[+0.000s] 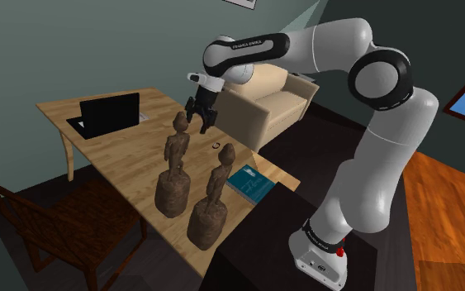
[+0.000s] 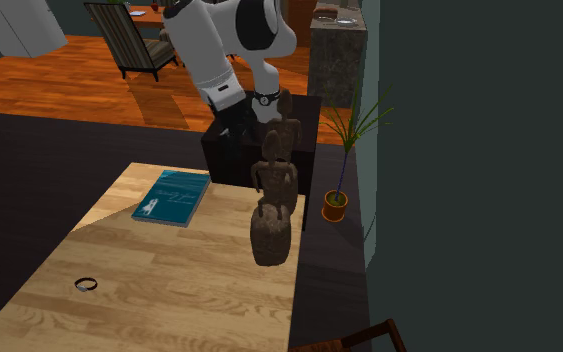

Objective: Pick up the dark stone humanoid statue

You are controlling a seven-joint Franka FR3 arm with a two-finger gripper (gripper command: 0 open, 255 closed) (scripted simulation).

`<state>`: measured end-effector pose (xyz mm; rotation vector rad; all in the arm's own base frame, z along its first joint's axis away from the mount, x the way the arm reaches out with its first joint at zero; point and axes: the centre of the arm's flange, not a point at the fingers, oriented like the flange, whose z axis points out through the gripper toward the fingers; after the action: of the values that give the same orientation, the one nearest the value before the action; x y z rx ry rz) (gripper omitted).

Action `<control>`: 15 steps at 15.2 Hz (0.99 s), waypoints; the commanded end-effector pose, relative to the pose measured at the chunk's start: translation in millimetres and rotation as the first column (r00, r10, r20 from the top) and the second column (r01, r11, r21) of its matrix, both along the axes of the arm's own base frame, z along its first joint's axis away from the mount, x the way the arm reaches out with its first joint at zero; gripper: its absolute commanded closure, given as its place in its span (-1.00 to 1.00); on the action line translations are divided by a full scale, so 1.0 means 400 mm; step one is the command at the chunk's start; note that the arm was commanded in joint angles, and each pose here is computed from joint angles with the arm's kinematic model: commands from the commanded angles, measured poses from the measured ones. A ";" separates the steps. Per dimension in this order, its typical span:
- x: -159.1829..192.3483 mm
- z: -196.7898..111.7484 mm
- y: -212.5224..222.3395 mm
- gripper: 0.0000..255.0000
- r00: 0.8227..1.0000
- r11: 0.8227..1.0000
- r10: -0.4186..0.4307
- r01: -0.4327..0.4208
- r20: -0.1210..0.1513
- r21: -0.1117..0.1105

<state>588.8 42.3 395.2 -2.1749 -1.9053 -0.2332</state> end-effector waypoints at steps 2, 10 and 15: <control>0.042 -0.042 0.041 -1.00 0.996 0.996 0.091 -0.091 0.017 0.013; 0.042 -0.129 0.041 -1.00 0.996 0.996 0.091 -0.091 0.017 0.013; 0.042 -0.128 0.041 1.00 0.996 0.996 0.091 -0.091 0.017 0.013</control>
<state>605.6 59.0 344.6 -2.0764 -2.0006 -0.2481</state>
